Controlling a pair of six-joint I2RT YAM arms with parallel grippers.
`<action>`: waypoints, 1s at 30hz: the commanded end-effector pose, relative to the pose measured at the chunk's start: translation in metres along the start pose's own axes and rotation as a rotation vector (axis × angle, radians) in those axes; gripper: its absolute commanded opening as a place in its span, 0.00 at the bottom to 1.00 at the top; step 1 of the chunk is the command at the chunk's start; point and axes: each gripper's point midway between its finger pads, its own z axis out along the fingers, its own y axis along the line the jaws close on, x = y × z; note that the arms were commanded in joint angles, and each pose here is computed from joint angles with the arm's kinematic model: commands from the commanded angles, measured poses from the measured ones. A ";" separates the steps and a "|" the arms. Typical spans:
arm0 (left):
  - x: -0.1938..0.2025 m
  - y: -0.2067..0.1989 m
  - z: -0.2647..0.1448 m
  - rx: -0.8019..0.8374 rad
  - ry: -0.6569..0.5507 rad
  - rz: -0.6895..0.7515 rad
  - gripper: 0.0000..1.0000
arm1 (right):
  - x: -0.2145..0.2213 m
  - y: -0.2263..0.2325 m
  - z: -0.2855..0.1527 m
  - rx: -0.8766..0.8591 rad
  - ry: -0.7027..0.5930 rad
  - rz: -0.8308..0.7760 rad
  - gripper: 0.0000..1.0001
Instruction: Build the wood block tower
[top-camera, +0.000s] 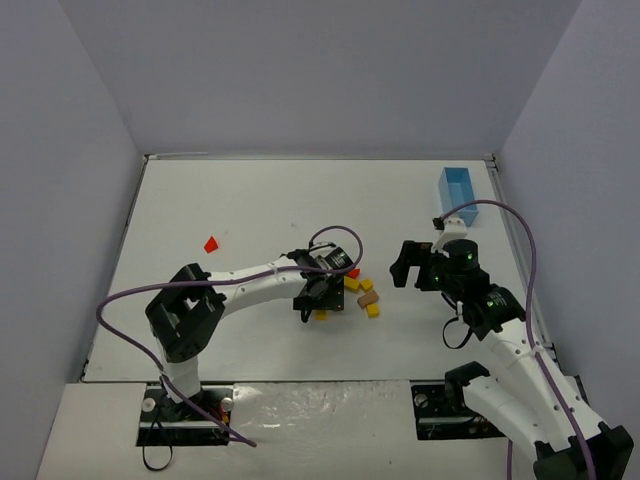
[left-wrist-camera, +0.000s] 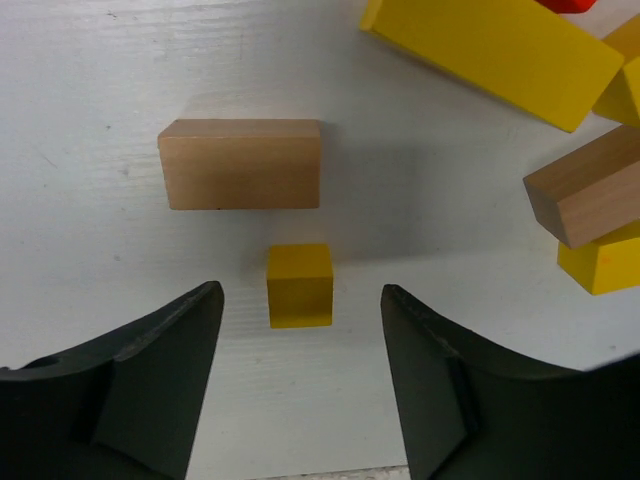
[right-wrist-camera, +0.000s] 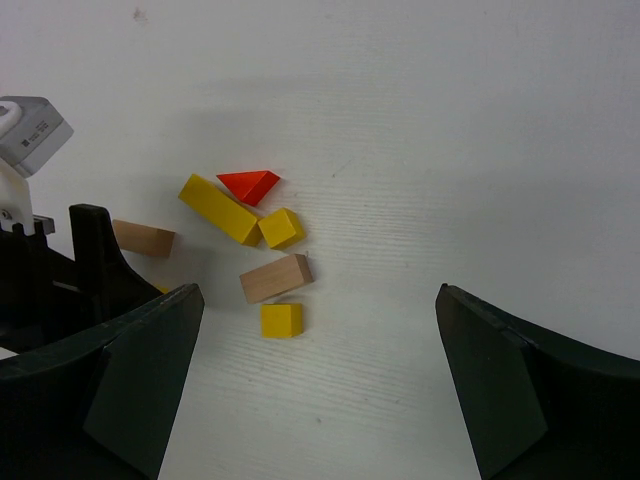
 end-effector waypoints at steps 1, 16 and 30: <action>-0.004 -0.018 -0.006 0.024 -0.021 -0.031 0.57 | -0.019 0.005 -0.004 -0.011 -0.080 0.005 1.00; -0.014 0.002 -0.029 -0.035 -0.080 -0.033 0.00 | -0.020 0.008 -0.007 -0.024 -0.090 0.002 1.00; -0.134 0.140 -0.063 -0.204 -0.217 -0.283 0.03 | -0.015 0.012 -0.003 -0.031 -0.068 -0.003 1.00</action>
